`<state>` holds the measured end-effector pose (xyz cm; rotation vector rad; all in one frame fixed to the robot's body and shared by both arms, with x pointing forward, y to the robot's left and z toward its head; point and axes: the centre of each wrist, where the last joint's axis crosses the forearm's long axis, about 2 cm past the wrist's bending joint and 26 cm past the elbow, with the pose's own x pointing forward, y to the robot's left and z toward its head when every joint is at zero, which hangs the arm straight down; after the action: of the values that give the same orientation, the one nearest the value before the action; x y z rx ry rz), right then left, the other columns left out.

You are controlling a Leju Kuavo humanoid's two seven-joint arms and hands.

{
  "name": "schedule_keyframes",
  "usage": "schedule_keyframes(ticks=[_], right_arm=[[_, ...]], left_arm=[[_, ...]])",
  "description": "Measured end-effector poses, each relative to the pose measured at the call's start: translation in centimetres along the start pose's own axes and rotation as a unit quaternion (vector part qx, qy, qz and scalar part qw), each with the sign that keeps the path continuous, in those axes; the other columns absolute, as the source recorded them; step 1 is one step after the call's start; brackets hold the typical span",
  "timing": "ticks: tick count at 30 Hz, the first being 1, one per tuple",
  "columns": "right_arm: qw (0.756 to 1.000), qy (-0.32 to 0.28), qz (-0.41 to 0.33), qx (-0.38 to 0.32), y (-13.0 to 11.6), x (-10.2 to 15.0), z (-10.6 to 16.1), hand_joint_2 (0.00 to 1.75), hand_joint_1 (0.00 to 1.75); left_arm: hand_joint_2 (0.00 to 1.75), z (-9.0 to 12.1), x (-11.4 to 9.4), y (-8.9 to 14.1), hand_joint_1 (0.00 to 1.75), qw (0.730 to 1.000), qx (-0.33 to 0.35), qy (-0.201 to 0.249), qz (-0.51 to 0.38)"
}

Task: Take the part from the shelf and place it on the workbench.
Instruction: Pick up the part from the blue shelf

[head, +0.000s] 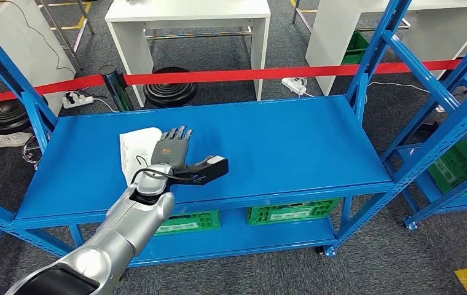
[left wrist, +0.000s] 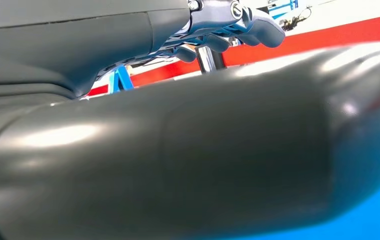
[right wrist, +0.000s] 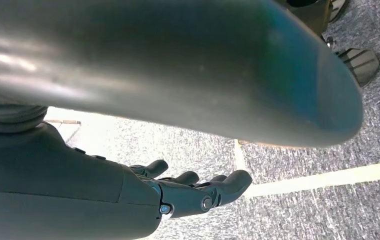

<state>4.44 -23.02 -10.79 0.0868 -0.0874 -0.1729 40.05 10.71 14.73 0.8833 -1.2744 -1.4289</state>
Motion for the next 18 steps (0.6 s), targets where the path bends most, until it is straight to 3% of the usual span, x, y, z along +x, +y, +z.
schedule_keyframes(ticks=[12,18], right_arm=[[1.000,0.000,0.000,0.001,0.14,-0.02,0.01,0.00,0.00],[1.000,-0.001,-0.001,0.002,0.24,-0.04,0.01,0.00,0.00]], left_arm=[[0.00,0.00,0.11,0.03,0.00,1.000,0.001,-0.001,-0.002],[0.00,0.10,0.40,-0.18,0.00,0.998,-0.001,0.025,-0.061]])
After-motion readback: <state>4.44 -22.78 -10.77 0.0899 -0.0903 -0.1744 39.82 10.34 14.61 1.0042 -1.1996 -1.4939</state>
